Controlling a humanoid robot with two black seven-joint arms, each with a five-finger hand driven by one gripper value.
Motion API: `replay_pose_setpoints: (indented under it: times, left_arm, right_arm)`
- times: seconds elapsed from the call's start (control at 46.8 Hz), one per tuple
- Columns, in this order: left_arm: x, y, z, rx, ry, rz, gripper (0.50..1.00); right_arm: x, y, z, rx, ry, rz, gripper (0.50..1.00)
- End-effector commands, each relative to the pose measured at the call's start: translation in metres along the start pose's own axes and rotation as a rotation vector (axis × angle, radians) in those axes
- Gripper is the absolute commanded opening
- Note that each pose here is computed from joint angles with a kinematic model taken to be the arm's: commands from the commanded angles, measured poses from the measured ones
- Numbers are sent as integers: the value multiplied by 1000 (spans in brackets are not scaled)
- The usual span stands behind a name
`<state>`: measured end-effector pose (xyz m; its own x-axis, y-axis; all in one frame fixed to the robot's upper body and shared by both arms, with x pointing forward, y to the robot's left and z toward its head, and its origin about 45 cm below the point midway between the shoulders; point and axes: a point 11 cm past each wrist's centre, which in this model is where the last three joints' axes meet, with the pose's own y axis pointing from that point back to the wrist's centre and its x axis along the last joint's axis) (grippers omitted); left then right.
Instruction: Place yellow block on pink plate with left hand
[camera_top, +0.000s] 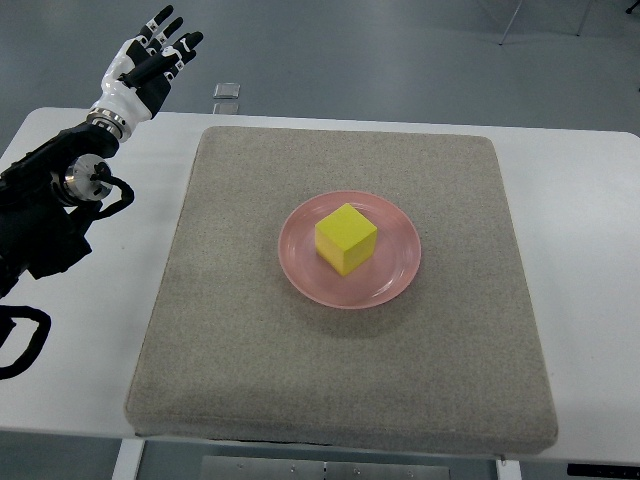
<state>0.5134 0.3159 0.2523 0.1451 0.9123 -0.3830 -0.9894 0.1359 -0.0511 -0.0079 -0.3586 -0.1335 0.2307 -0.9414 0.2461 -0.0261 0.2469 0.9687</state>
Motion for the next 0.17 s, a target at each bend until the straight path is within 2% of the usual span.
replay_pose_setpoints:
  times: [0.0, 0.15]
  left_arm:
    - [1, 1, -2, 4, -1, 5, 992]
    - [2, 2, -3, 6, 0, 7, 992]
  right_arm:
    - [0, 0, 0, 0, 0, 2, 924]
    - [-1, 0, -5, 10, 5, -6, 924]
